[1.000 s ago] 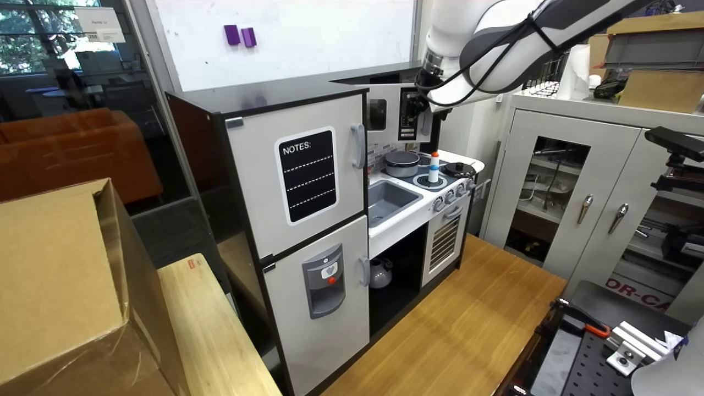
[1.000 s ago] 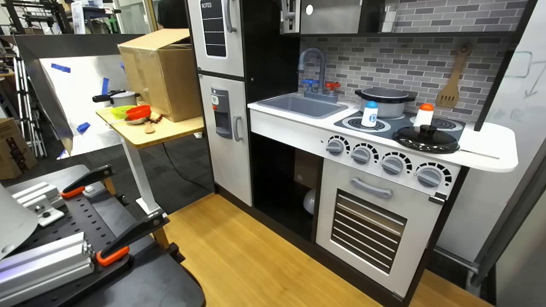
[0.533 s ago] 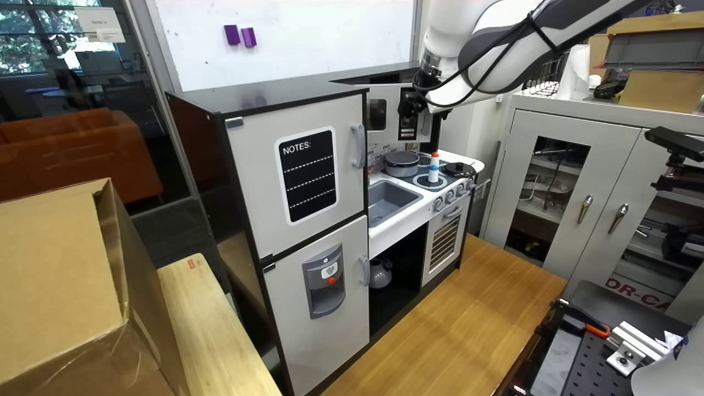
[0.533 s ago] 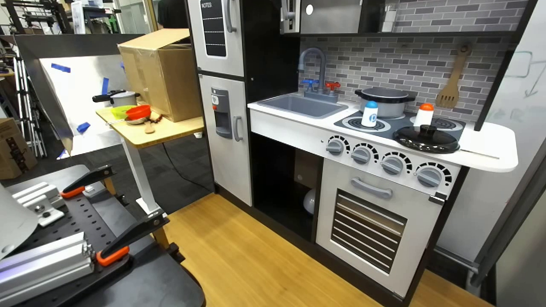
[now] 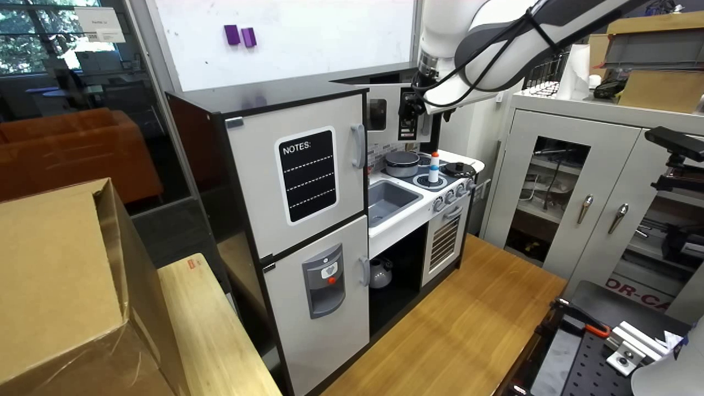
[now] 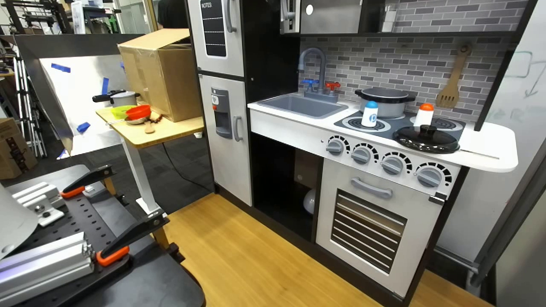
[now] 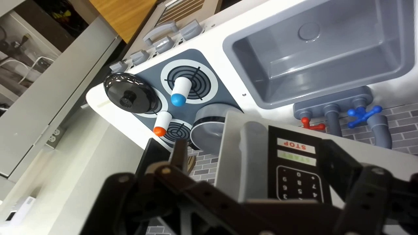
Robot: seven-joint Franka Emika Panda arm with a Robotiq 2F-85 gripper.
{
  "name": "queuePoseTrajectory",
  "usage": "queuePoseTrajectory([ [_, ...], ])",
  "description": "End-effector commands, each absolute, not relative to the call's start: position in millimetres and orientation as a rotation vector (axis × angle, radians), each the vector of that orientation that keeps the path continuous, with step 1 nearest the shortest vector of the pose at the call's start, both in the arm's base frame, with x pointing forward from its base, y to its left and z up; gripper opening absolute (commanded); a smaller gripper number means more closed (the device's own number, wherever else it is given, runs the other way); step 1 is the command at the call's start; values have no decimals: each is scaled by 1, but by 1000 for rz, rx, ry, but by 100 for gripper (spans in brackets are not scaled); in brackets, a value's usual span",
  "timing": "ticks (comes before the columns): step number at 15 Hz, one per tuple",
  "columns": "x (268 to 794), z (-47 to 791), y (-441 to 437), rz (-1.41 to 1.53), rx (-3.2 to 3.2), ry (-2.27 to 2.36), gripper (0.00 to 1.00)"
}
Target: Close the microwave door
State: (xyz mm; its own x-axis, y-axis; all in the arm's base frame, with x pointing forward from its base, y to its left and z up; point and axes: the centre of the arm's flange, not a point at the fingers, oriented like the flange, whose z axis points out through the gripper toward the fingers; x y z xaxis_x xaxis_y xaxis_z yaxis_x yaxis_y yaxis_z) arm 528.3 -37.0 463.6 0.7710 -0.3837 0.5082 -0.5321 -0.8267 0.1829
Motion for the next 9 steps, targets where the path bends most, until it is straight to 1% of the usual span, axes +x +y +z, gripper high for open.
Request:
queuePoseTrajectory([
  [1, 537, 466, -38, 642, 2628, -734, 84],
  [2, 538, 466, -38, 639, 2631, -735, 74],
  [3, 538, 466, -38, 639, 2631, -733, 68],
  [9, 539, 462, -36, 623, 2635, -721, 26],
])
